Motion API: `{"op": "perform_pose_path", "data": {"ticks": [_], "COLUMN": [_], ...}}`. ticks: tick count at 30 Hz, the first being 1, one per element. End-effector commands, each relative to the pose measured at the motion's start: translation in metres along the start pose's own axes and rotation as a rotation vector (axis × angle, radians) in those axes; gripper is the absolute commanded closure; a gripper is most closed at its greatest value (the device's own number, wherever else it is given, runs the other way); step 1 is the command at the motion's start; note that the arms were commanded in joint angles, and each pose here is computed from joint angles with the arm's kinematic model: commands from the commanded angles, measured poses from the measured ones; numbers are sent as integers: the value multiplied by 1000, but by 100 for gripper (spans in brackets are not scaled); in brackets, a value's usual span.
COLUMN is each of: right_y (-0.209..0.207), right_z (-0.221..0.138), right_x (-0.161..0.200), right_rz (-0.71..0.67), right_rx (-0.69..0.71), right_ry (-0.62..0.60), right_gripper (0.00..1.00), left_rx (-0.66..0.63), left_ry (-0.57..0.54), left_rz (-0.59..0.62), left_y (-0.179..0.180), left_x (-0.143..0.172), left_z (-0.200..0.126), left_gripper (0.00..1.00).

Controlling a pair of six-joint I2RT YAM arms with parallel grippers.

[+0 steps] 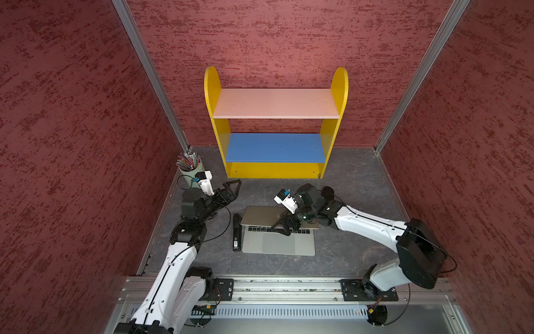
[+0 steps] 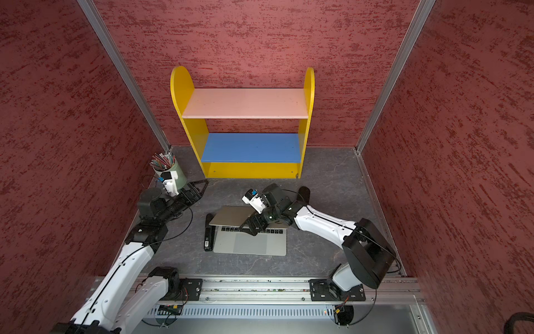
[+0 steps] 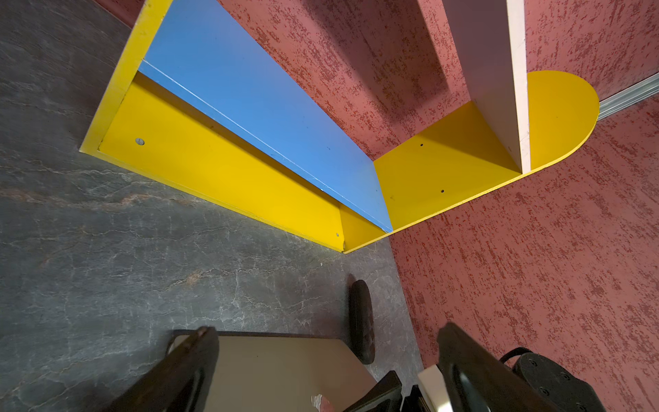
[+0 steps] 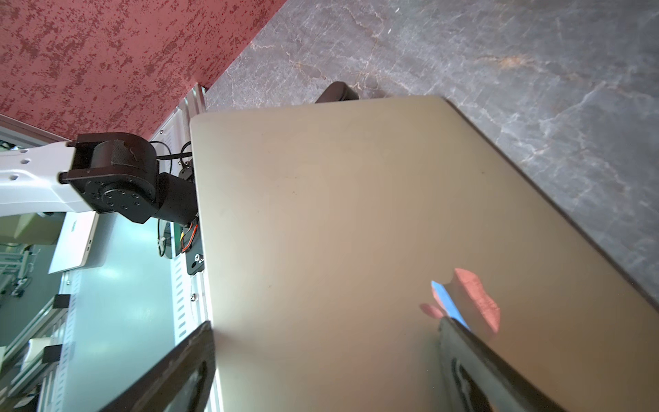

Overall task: Close the laptop lid and set it aside
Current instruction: Close the lid of the laptop.

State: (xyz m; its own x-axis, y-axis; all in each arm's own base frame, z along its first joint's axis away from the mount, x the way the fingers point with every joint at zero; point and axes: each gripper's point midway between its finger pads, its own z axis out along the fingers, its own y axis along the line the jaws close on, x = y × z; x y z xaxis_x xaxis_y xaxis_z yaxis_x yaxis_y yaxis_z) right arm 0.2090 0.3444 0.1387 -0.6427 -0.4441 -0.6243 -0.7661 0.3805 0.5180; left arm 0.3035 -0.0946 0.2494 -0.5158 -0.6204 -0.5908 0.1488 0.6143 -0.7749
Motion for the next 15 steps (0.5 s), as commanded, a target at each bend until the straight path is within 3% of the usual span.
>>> {"op": "perform_pose_path", "data": {"ticks": [1, 15], "right_y": [18, 16], "right_z": [3, 2], "right_x": [45, 50], "right_rz": [110, 110], "right_rx": [-63, -18], "right_ry": [152, 181], "right_gripper": [2, 2], "left_rx": [8, 9], "left_ry": [-4, -2], "left_rz": [24, 25], "left_y": [-1, -1], "left_x": [0, 0], "left_z": [2, 4], "left_gripper": [0, 0]}}
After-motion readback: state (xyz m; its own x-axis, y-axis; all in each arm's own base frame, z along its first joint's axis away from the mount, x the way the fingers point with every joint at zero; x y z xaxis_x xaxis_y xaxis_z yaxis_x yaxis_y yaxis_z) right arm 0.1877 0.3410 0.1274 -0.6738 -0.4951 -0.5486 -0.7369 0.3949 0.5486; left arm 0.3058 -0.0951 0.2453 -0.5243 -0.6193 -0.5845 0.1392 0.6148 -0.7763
